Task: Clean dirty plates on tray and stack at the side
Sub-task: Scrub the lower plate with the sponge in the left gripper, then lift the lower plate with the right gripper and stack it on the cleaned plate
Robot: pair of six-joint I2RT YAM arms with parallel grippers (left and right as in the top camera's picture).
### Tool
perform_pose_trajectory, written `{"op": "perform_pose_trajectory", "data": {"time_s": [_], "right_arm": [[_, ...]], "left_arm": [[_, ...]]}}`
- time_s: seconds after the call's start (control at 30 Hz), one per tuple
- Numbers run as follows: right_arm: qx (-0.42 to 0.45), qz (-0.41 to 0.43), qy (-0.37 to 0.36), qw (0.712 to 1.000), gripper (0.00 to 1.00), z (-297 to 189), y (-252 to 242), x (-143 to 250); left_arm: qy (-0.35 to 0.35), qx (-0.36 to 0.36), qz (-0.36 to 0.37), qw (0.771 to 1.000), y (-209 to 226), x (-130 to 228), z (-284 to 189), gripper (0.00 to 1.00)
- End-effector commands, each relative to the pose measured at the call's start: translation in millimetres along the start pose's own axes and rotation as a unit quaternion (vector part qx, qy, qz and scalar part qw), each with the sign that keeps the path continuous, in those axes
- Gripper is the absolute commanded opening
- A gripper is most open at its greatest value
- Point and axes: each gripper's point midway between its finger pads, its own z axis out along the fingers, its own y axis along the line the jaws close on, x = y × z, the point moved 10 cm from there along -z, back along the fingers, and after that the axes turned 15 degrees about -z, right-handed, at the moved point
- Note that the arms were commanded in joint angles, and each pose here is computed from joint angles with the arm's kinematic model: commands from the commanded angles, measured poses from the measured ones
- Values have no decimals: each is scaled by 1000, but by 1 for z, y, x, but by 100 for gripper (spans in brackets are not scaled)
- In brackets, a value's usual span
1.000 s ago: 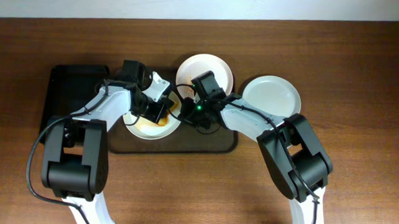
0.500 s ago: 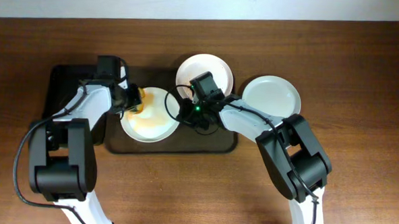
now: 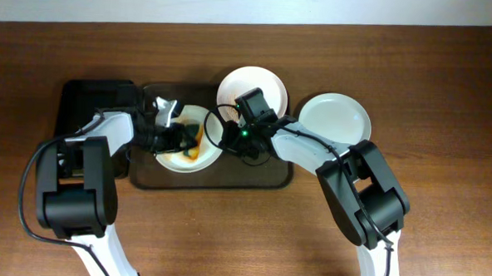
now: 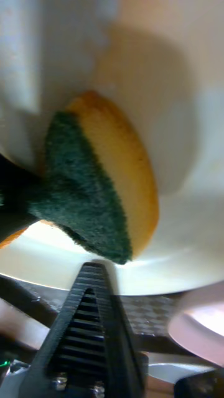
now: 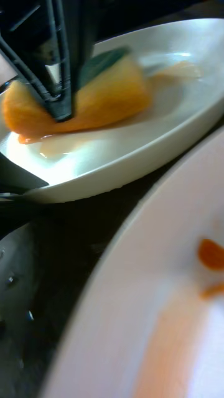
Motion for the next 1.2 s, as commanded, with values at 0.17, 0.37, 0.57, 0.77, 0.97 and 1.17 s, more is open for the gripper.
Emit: {"op": "perform_pose_trajectory", "data": {"time_s": [0.17,0.37,0.57,0.77,0.97,1.17], "right_arm": [[24,13,18,999,4,13,-16,9],[24,13,18,999,4,13,-16,9],[17,5,25,1000,4,13,-15,10],[14,-5,31,999,4,13,-15,12],[12,-42,22,999,4,-6,-2,9],[131,-112,-50,984,4,-92,27,7]], "left_arm": [[-87,-335,-202,916,60,-1,3,1],[-66,-450,-220,863,27,-16,-37,1],[6,-385,-101,918,-31,-22,-19,1],[-76,-290,-36,953,-108,-71,-59,1],[-118,-307,-22,944,-120,-82,-75,1],[-120,-311,-21,943,-120,-83,-75,1]]}}
